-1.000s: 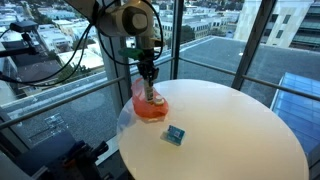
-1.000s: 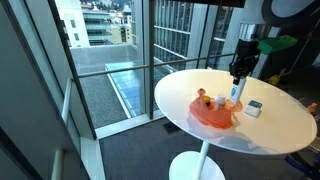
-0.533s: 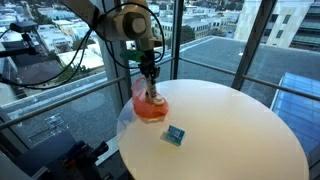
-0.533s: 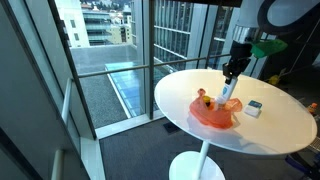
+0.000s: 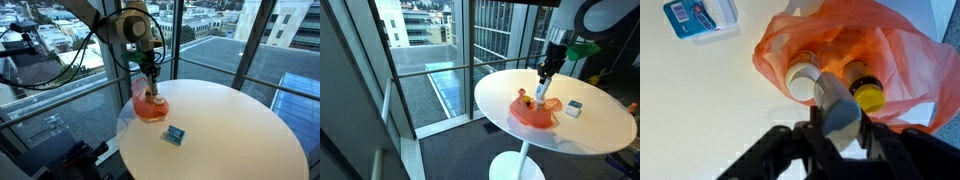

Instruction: Pick up the longer upright white container from the table and put it in the orange plastic bag

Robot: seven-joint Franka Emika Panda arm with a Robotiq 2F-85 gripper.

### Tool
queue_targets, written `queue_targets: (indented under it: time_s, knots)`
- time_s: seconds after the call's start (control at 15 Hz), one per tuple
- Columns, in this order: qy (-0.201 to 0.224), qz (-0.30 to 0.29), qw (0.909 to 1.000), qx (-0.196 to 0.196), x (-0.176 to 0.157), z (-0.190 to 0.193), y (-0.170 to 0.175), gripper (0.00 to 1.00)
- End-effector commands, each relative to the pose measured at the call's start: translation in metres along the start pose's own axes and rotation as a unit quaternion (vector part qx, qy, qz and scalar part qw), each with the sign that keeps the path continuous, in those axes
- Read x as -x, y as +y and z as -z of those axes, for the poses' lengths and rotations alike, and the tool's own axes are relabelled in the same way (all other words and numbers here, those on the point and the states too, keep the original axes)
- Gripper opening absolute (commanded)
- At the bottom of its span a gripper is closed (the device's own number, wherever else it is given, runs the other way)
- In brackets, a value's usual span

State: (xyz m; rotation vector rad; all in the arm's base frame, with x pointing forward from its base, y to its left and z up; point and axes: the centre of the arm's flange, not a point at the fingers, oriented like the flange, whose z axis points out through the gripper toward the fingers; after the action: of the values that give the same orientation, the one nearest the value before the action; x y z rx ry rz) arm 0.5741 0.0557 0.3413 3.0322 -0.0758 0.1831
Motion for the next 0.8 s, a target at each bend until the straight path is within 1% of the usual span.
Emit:
queue_targets:
  time_s: [0.0,0.27,0.73]
  knots:
    - [0.013,0.010,0.9999,-0.005,-0.006,0.005,-0.006,0.12]
    - [0.010,0.014,0.9998,-0.014,-0.009,-0.002,-0.009,0.12]
    - [-0.015,0.001,0.9989,-0.045,-0.013,-0.029,-0.004,0.12]
